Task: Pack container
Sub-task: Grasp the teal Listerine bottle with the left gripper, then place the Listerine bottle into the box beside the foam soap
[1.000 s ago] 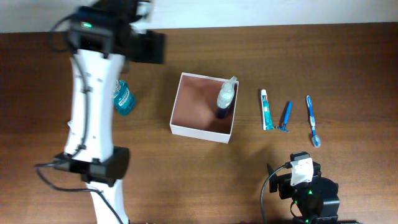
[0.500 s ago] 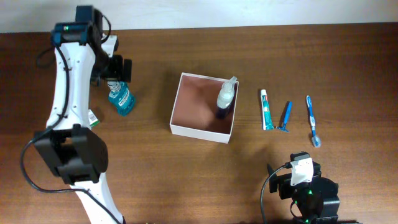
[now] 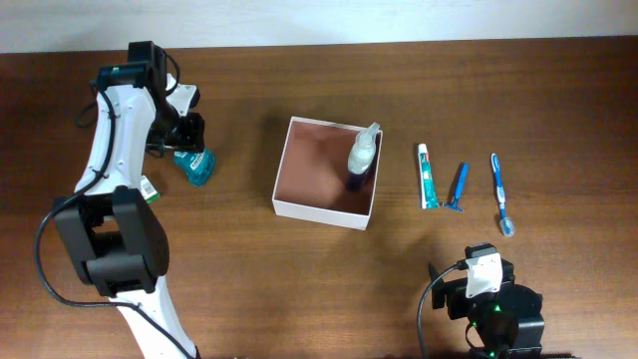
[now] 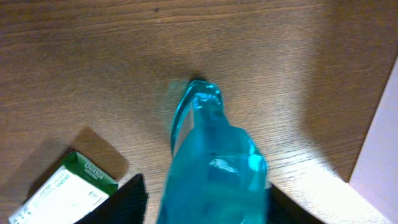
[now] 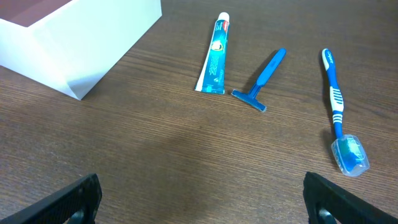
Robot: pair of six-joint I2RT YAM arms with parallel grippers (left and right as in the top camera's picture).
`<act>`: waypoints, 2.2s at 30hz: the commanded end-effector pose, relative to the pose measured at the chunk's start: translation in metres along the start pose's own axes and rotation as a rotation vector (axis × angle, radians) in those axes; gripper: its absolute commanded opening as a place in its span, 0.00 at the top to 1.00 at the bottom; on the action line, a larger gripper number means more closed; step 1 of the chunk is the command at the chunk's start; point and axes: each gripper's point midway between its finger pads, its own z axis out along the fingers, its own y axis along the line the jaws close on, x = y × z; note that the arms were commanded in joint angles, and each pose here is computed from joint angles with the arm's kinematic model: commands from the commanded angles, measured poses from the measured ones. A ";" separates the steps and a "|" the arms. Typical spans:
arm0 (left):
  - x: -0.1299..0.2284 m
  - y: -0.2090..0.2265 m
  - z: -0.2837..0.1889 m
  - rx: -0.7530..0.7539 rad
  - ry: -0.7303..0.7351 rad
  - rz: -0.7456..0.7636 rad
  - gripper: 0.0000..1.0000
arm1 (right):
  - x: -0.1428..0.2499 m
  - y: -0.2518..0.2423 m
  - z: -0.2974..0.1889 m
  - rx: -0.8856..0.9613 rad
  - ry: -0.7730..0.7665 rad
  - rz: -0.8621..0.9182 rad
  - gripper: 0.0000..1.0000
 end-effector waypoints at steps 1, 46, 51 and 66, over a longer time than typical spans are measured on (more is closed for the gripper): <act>0.000 -0.006 -0.003 0.030 -0.007 0.013 0.55 | 0.001 -0.001 0.000 0.006 -0.002 0.010 0.01; -0.018 -0.287 -0.022 0.074 -0.060 0.487 0.01 | 0.001 -0.001 0.000 0.006 -0.002 0.010 0.01; -0.019 -0.257 -0.076 0.043 -0.082 0.439 0.01 | 0.001 -0.001 0.000 0.006 -0.002 0.010 0.01; -0.021 -0.017 -0.178 -0.061 -0.251 -0.143 0.01 | 0.001 -0.001 0.000 0.006 -0.002 0.010 0.01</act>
